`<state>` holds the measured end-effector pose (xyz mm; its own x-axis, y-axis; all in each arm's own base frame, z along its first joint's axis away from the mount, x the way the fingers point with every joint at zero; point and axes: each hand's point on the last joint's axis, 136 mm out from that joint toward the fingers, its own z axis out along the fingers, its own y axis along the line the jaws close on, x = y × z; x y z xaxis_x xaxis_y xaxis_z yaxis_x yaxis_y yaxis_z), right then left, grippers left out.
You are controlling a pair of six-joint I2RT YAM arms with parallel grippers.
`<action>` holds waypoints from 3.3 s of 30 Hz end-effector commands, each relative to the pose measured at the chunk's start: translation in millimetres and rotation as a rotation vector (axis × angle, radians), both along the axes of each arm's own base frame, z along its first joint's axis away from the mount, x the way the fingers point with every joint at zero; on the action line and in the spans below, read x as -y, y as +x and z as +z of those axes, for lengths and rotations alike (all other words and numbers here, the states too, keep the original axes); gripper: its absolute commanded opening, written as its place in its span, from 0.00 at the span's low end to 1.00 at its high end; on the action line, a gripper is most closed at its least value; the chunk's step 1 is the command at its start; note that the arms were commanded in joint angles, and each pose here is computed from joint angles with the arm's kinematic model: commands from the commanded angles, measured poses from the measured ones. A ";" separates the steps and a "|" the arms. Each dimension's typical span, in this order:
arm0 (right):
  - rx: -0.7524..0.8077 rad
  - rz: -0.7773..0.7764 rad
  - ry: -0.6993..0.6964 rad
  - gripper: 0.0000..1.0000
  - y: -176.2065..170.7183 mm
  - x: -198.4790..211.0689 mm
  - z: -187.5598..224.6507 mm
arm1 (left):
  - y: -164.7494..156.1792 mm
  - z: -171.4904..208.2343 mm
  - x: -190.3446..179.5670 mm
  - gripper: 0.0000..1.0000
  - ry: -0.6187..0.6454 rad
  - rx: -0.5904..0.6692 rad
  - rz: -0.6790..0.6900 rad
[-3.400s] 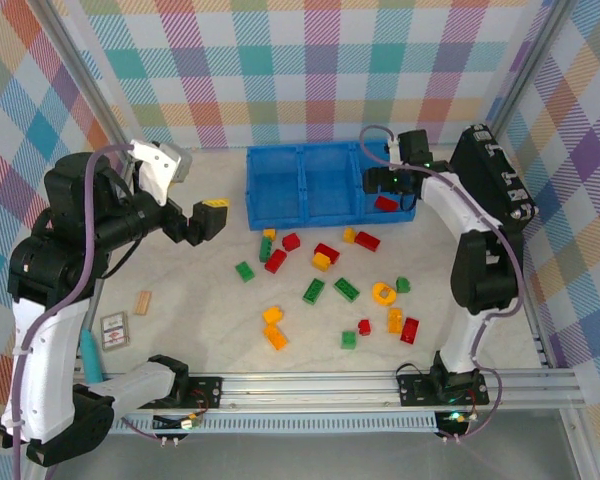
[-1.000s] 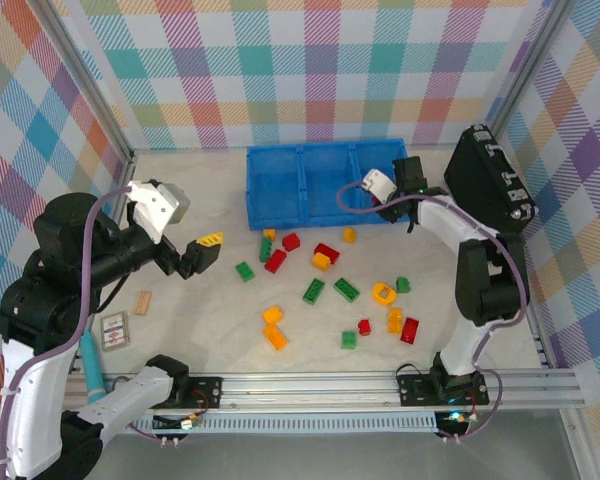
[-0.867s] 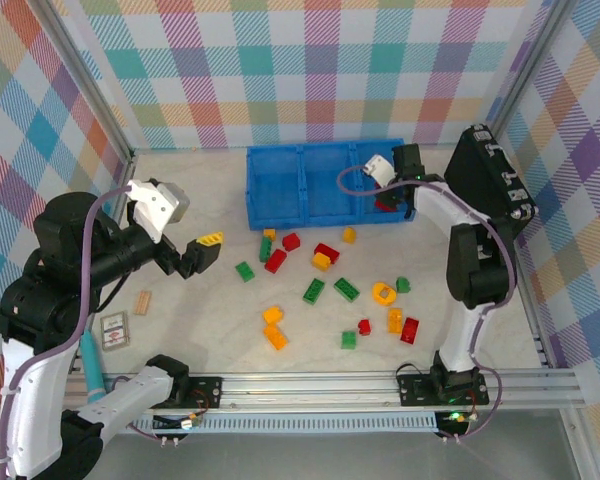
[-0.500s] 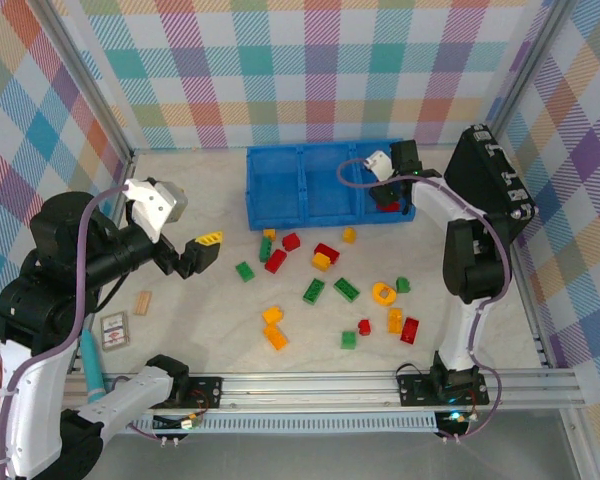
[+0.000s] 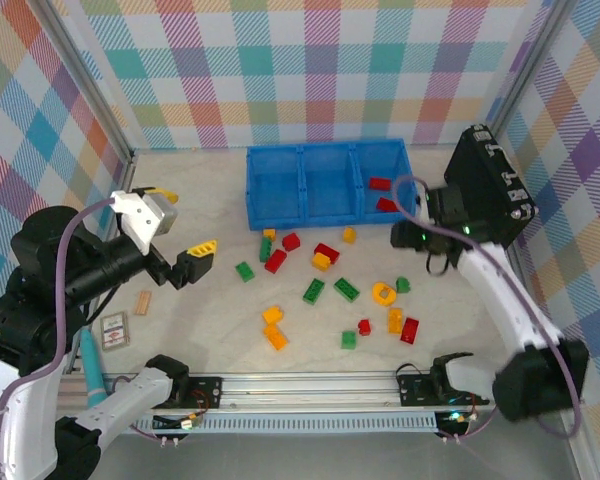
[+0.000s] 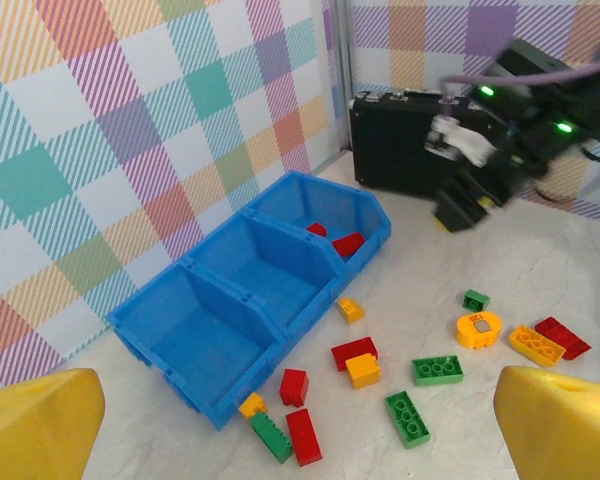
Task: Sort the legos into containers by color
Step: Place the lego in the container, then pick up the lego from the bottom-right of the table, then place the lego in the container.
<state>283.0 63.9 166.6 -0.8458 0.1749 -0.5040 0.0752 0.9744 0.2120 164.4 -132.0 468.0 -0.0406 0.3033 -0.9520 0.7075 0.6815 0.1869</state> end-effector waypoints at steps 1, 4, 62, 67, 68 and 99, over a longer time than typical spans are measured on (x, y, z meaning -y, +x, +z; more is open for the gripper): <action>-0.216 -0.285 0.137 0.67 -72.2 9.9 -32.3 | -5.2 1.5 5.3 1.00 -0.018 0.010 -0.038; -0.322 -0.333 0.204 0.67 -112.0 5.6 -51.5 | -5.1 0.2 6.0 1.00 -0.020 0.012 -0.042; -0.530 -0.430 0.049 0.27 -126.8 20.4 -146.0 | 17.0 -9.6 4.4 1.00 0.063 -0.004 0.009; -0.423 -0.385 -0.005 0.21 -94.9 26.2 -108.5 | 24.0 -15.8 5.6 1.00 0.088 -0.006 0.017; -0.384 -0.358 -0.023 0.21 -80.7 26.5 -96.5 | 24.9 -17.3 5.2 1.00 0.095 -0.006 0.021; 0.194 0.010 -0.242 0.39 282.9 -25.7 -17.1 | 46.2 -30.1 -1.4 1.00 0.187 -0.027 0.091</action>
<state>556.6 92.1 125.9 -0.7662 0.0416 -0.6412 0.0586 0.9983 -0.0054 213.9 -130.4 430.6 -0.1199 0.4642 -0.8776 0.6496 0.7051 0.2842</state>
